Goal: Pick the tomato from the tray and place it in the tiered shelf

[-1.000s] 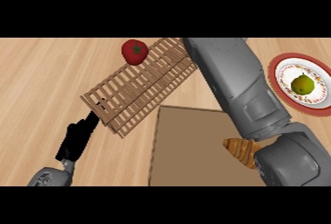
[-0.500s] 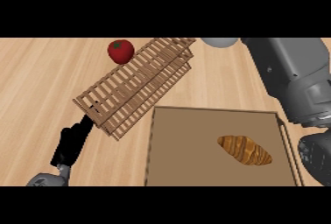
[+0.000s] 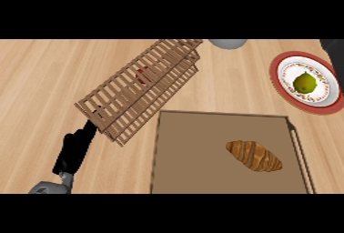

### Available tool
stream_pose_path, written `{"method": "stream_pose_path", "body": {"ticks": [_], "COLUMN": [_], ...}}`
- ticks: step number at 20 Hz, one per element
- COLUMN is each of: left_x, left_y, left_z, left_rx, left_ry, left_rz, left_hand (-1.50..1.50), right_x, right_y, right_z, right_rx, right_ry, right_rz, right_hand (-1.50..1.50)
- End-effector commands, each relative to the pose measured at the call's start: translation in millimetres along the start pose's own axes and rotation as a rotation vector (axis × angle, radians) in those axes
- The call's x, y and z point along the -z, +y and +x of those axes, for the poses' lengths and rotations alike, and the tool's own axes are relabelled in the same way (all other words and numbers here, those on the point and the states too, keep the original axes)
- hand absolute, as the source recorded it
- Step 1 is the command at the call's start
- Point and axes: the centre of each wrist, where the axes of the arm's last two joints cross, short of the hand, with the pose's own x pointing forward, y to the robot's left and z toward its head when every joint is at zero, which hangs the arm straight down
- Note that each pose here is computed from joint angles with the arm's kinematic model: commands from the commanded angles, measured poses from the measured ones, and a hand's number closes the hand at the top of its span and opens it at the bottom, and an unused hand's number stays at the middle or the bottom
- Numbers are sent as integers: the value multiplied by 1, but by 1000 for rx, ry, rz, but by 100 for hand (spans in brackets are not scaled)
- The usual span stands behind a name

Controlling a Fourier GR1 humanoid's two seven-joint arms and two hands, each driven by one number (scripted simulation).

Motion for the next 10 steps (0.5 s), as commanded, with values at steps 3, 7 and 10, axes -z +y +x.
{"method": "stream_pose_path", "body": {"ticks": [3,7,10], "left_x": [-3,10,11], "left_y": [-8,-9,-17], "left_z": [6,6,11], "left_rx": [-13,3,4], "left_ry": [-37,-29,-31], "left_rz": [-58,-29,-55], "left_hand": [0,0,0], "right_x": [-13,-18,-13], "right_y": [-68,-80,-65], "right_z": [-5,-12,-10], "right_rx": [-32,-72,-107], "right_ry": [-23,-26,-36], "right_rz": [40,95,89], "right_hand": [-150,-150,-150]}}
